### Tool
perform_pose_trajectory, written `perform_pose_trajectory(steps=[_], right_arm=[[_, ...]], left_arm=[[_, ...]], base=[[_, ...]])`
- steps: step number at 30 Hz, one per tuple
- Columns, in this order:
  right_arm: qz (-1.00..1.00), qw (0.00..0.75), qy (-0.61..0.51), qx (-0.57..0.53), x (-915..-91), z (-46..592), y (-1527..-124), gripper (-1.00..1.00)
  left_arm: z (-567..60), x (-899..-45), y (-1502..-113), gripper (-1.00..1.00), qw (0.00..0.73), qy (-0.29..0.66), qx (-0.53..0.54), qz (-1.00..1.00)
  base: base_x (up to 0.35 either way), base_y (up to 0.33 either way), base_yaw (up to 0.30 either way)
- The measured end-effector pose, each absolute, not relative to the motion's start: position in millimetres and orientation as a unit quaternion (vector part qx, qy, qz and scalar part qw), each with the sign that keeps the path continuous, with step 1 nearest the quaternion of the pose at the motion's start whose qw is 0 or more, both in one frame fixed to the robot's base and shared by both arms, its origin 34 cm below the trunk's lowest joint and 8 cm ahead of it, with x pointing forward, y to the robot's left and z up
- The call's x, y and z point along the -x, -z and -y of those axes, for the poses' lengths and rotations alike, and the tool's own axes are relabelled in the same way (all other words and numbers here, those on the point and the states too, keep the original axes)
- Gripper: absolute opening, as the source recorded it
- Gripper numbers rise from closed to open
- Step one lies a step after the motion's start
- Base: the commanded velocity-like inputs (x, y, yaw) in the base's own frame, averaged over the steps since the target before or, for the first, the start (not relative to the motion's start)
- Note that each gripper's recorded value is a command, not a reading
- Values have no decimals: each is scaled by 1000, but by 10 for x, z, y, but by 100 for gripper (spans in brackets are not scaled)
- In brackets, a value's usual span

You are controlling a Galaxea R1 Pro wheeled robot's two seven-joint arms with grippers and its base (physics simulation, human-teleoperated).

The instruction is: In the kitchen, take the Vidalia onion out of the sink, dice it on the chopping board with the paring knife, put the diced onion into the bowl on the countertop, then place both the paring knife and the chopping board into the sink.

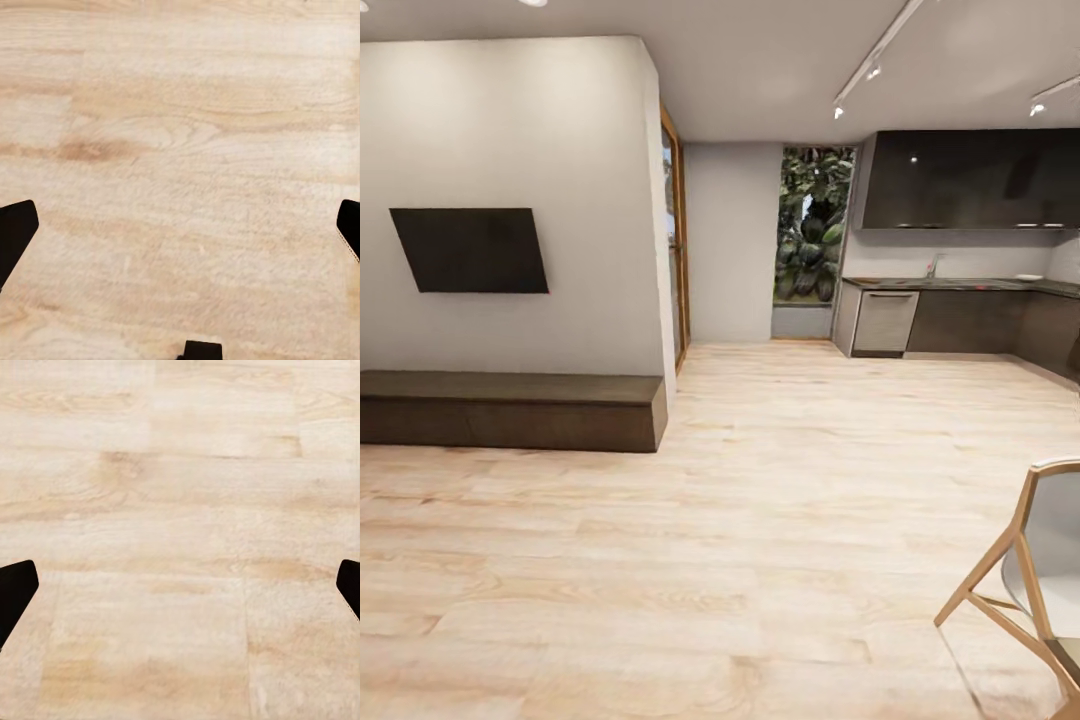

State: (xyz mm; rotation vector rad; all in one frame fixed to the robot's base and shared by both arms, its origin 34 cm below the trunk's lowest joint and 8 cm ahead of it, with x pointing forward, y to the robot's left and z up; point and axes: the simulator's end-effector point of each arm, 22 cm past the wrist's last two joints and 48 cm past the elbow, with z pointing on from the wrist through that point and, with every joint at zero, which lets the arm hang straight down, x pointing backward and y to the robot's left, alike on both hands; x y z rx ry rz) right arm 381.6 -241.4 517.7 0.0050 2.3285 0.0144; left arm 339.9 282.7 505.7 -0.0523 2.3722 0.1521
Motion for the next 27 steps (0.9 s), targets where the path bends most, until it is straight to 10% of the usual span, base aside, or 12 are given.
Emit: perform_pose_trajectory(steps=[27], right_arm=[[-918,396,-6,-2,-3817,2413,-5178,100]], left_arm=[[-2827,-3399,-5057,100,373,-59,20,-926]], base=[[323,0,-80]])
